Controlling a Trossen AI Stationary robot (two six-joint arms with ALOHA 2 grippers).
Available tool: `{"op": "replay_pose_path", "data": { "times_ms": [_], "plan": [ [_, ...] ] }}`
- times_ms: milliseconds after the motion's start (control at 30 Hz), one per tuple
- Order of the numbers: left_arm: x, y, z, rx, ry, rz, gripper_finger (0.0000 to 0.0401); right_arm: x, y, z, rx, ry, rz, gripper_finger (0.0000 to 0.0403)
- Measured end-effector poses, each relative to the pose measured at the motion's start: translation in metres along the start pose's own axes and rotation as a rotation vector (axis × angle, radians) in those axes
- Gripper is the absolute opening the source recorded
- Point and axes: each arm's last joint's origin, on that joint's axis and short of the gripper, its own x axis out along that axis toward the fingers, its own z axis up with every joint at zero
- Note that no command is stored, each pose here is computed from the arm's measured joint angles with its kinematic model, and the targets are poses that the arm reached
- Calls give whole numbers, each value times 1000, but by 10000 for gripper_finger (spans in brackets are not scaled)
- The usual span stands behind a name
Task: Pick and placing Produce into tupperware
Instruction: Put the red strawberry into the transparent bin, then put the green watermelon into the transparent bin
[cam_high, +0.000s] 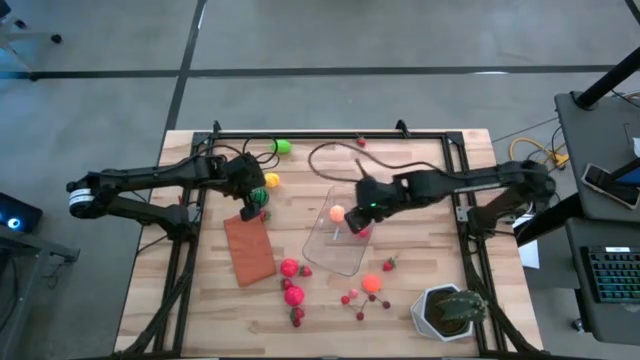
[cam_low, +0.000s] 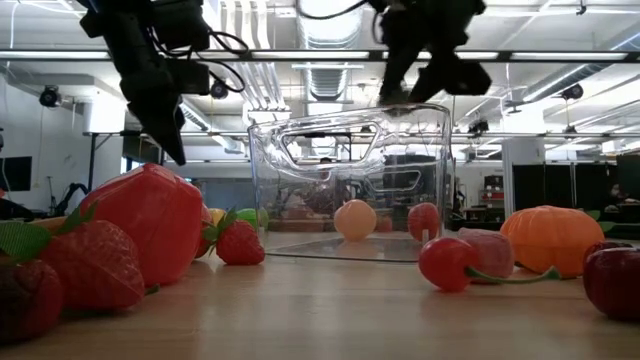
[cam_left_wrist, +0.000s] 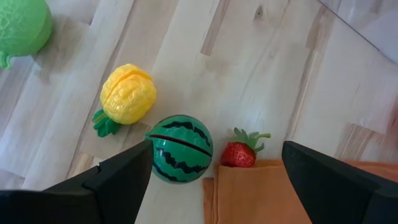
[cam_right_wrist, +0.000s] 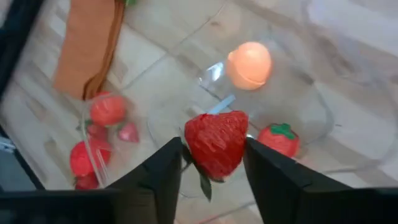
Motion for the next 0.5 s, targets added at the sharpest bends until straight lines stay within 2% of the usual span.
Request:
{"op": "replay_pose_path", "data": {
  "times_ms": [133, 233, 367, 500],
  "plan": [
    [0, 0, 0, 0, 3, 0, 341, 15, 9, 4, -40, 49, -53, 213],
    [0, 0, 0, 0, 3, 0, 341, 11, 13, 8, -51, 29, -76, 244],
    [0, 0, 0, -1, 0, -1, 341, -8, 12, 13, -48, -76, -139, 278],
    [-1, 0, 1, -1, -3, -1, 341, -38, 10, 18, -6, -221, -172, 301]
  ]
}}
